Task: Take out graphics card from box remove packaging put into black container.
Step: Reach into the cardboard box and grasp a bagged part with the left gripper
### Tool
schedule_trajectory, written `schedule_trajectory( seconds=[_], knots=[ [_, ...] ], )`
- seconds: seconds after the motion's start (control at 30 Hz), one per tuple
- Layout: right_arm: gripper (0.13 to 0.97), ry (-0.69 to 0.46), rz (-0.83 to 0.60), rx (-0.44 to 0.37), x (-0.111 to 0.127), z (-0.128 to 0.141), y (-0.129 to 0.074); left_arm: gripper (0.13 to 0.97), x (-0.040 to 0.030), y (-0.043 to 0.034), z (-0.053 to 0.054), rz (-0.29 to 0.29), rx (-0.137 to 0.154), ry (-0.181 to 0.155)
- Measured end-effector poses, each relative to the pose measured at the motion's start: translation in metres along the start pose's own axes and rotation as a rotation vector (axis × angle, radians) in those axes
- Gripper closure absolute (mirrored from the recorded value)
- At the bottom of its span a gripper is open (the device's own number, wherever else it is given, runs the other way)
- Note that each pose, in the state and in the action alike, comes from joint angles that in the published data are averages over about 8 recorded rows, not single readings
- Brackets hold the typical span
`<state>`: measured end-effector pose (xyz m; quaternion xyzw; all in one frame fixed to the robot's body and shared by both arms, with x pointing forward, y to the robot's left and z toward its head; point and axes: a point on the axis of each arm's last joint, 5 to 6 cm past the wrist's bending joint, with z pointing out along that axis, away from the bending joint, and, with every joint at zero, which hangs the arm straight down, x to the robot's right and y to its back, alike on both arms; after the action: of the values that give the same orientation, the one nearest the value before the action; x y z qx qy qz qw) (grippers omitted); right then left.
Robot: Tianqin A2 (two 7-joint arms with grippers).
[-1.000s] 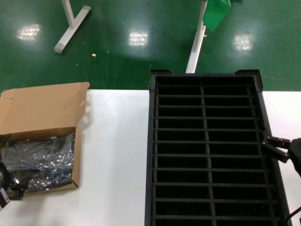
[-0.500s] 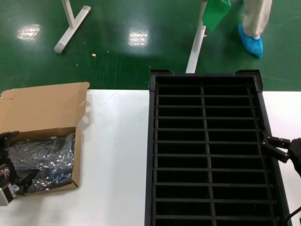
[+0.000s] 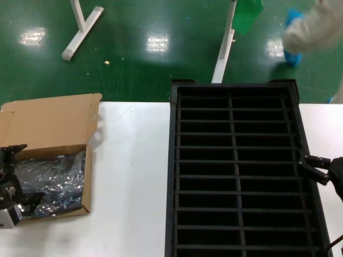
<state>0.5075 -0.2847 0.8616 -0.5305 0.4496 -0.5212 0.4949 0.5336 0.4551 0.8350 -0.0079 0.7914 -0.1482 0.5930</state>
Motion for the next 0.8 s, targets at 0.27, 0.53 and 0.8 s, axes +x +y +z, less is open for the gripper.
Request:
schedule_trajectory(
  seconds=[0.27, 0.53, 0.8],
  knots=[
    [0.130, 0.000, 0.000, 0.000, 0.000, 0.000, 0.000, 0.167, 0.0020, 0.0030, 0.005, 0.002, 0.000, 0.001],
    [0.130, 0.000, 0.000, 0.000, 0.000, 0.000, 0.000, 0.254, 0.0014, 0.0000, 0.000, 0.003, -0.005, -0.003],
    [0.130, 0.000, 0.000, 0.000, 0.000, 0.000, 0.000, 0.395, 0.0085, 0.0008, -0.008, -0.004, -0.021, 0.011]
  ],
)
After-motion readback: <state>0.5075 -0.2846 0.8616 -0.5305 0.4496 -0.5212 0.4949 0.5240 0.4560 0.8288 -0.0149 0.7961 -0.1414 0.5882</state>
